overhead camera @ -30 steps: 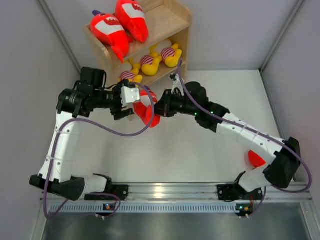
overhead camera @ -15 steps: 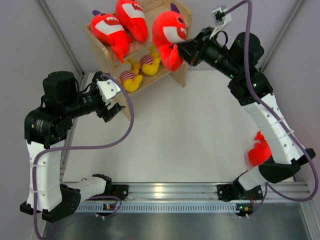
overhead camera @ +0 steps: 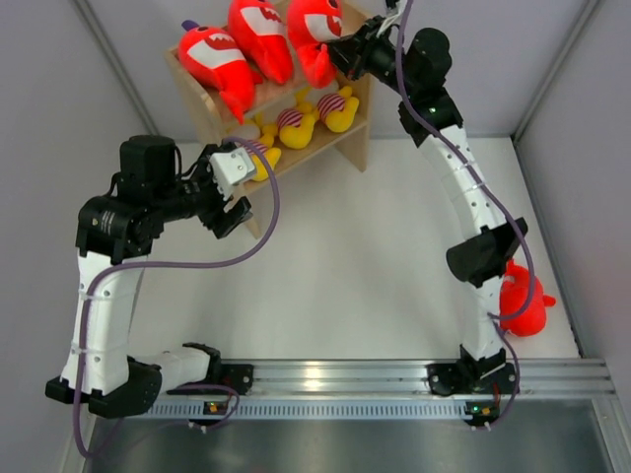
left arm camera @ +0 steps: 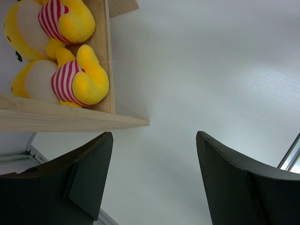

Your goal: Place and organize the stuffed toys onto the shelf

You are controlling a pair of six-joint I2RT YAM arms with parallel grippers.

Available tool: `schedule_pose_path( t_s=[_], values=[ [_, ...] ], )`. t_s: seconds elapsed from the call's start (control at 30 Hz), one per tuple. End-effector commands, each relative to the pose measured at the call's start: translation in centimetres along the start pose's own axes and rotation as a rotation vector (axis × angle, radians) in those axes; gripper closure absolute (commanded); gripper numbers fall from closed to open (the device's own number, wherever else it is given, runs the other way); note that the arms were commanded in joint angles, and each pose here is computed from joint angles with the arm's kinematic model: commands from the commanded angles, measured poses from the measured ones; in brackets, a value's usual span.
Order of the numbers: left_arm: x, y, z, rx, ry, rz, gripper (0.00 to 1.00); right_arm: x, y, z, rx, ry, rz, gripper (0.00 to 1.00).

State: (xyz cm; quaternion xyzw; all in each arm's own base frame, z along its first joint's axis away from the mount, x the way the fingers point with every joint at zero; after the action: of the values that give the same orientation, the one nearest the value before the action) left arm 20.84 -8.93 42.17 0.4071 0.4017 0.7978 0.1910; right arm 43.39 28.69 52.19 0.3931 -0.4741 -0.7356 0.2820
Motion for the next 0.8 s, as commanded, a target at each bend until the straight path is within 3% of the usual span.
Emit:
schedule_pose_path(
  t_s=[0.0, 0.2, 0.37, 0.57, 0.6, 0.7, 0.77],
  values=[
    [-0.1, 0.2, 0.2, -0.009, 0.011, -0.008, 0.23, 0.4, 4.3, -0.4, 0.049, 0.036, -0.152, 1.0],
    [-0.7, 0.0, 0.4, 0.003, 0.001, 0.003, 0.23, 0.0, 1.0, -3.2, -0.011, 0.077, -0.062, 1.0],
    [-1.0, -0.2, 0.5, 0.012, -0.004, 0.013, 0.24, -0.3, -0.2, -4.6, -0.064, 0.071, -0.06, 1.0],
    [-1.6, -0.3, 0.6, 0.026, -0.02, 0.019, 0.24, -1.3, -1.1, -5.9, -0.151, 0.04, -0.109, 0.7],
    [-1.5, -0.3, 0.5, 0.027, -0.021, 0.016, 0.24, -1.4, -1.4, -6.2, -0.162, 0.021, -0.105, 0.55],
    [-1.7, -0.5, 0.4, 0.038, -0.029, 0.023, 0.23, -1.1, -1.0, -6.9, -0.156, -0.048, -0.113, 0.36],
    [-1.9, -0.6, 0.3, 0.042, -0.033, 0.029, 0.23, -0.3, 0.6, -6.4, -0.122, -0.082, -0.14, 0.32]
  ],
)
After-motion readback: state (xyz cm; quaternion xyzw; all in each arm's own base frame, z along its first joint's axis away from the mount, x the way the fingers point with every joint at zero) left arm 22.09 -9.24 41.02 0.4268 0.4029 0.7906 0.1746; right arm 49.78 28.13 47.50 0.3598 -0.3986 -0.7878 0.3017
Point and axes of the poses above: each gripper's point midway between its finger pads, its own x axis back along the fingers, its own z axis along the line the jaws close on, y = z × x, the point moved 6 cm from there along x, back along the fingers, and after that the axes turned 2 degrees about -x, right-handed, at the moved point
